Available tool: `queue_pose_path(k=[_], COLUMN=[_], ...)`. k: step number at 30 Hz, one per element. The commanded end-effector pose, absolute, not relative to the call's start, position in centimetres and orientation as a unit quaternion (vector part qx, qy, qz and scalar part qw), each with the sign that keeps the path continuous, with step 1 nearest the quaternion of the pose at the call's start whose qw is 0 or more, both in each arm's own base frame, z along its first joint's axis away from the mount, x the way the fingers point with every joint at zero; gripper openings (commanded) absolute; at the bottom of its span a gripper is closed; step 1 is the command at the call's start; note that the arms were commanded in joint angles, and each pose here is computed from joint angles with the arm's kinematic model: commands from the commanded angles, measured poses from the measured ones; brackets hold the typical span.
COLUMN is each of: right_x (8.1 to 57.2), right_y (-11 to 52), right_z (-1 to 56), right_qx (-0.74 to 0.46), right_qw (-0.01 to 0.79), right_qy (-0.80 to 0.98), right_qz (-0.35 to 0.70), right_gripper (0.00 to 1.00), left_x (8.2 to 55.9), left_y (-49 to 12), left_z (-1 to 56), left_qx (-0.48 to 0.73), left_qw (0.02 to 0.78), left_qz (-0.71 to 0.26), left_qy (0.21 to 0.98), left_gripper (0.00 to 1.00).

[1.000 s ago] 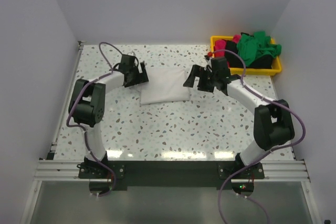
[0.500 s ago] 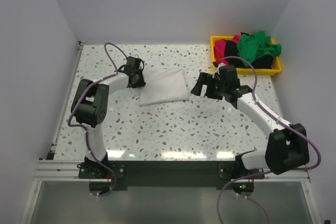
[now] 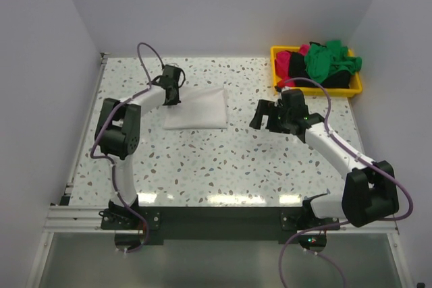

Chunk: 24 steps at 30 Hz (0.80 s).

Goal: Fold and stack the t-shirts
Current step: Neatly place the folded tshirt to the corner

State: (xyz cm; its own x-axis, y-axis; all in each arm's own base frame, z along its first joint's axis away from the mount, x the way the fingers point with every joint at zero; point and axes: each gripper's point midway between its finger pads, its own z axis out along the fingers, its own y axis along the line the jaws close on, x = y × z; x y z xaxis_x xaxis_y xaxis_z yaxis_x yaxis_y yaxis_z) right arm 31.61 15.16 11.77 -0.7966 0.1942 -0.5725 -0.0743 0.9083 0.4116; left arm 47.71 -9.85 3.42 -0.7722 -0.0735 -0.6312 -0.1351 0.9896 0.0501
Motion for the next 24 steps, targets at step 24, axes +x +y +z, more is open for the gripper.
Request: queue_pose_path(k=[24], right_x=[31.9], right_y=[12.5], right_z=[12.1], right_qx=[0.031], right_qw=[0.351], right_qy=[0.925], right_qz=[0.143], right_gripper=[0.99], left_x=[51.3], left_y=[4.8], left_z=[8.0], left_qx=[0.048], left_qw=[0.343], left_qz=[0.196], left_qy=[0.917], left_gripper=[0.0])
